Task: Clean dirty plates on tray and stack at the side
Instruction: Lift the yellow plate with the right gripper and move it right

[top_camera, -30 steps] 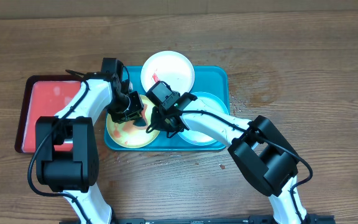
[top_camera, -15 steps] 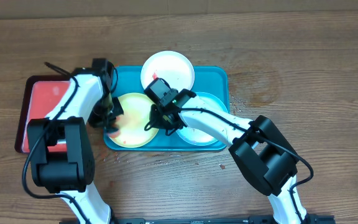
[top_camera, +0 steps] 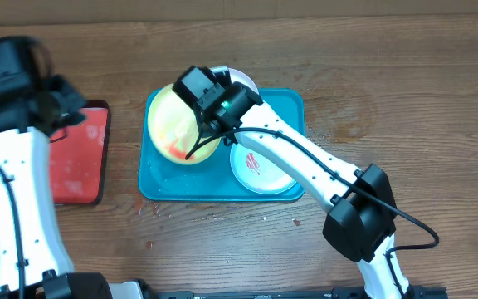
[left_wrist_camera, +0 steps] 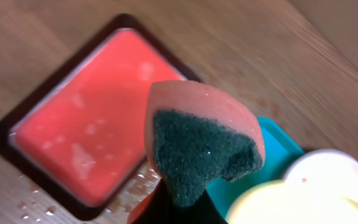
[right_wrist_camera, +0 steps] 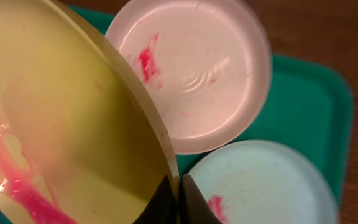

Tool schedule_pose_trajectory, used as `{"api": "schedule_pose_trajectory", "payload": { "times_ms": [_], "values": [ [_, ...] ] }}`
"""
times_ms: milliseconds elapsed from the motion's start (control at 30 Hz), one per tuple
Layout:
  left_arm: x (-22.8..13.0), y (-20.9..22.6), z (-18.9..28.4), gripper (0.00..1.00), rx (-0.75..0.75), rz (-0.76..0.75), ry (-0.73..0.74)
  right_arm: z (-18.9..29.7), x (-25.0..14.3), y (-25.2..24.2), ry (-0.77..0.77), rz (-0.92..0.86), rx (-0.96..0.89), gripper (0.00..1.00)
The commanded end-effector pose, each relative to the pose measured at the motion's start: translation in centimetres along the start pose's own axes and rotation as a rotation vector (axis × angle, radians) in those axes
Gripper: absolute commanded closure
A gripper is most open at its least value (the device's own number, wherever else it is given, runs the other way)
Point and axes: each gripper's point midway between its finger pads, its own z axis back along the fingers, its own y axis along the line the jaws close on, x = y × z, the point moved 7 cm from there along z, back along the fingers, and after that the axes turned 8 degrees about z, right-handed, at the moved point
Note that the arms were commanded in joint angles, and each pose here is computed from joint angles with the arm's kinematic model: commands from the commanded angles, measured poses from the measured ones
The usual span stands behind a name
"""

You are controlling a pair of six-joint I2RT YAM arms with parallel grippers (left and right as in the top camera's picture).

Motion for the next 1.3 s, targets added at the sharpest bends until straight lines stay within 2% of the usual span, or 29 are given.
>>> {"api": "schedule_pose_trajectory", "payload": {
  "times_ms": [0, 267, 567, 767, 933, 1000, 1033, 1100, 1133, 1200, 1267],
  "values": [
    [0.6, 2.5, -2.6, 0.96, -0.01, 0.073, 0.092, 3.9, 2.2, -1.0, -0.174, 0.183, -0.259, 0.96],
    [1.4, 5.8, -6.3, 0.96, 0.071, 0.151, 0.172, 7.4, 1.9, 1.3, -0.291, 0.451, -0.534, 0.96],
    [1.1, 6.1, -9.3, 0.96, 0.1, 0.154, 0.223, 11.3, 1.2, 5.2, -0.422, 0.62, -0.725, 0.96],
    [1.2, 6.2, -9.4, 0.96, 0.101, 0.154, 0.224, 12.7, 1.7, 6.3, -0.47, 0.657, -0.794, 0.96],
    [1.2, 6.2, -9.4, 0.96, 0.101, 0.154, 0.223, 12.5, 1.8, 6.5, -0.491, 0.611, -0.753, 0.96],
    [1.2, 6.1, -9.4, 0.96, 0.101, 0.154, 0.224, 11.1, 1.3, 7.5, -0.488, 0.54, -0.543, 0.96],
    [1.1, 6.1, -9.4, 0.96, 0.101, 0.154, 0.224, 9.6, 0.6, 8.5, -0.431, 0.552, -0.351, 0.96],
    [1.1, 6.2, -9.4, 0.96, 0.102, 0.154, 0.227, 7.2, -0.3, 9.6, -0.334, 0.62, -0.138, 0.96],
    [1.1, 6.2, -9.4, 0.96, 0.103, 0.154, 0.229, 6.3, -0.2, 8.9, -0.311, 0.623, -0.153, 0.96],
    [1.0, 6.2, -9.4, 0.96, 0.105, 0.154, 0.232, 6.4, 1.2, 5.4, -0.323, 0.483, -0.32, 0.96],
    [1.0, 6.2, -9.4, 0.96, 0.104, 0.154, 0.231, 7.4, 2.5, 2.8, -0.323, 0.37, -0.326, 0.96]
  ]
}}
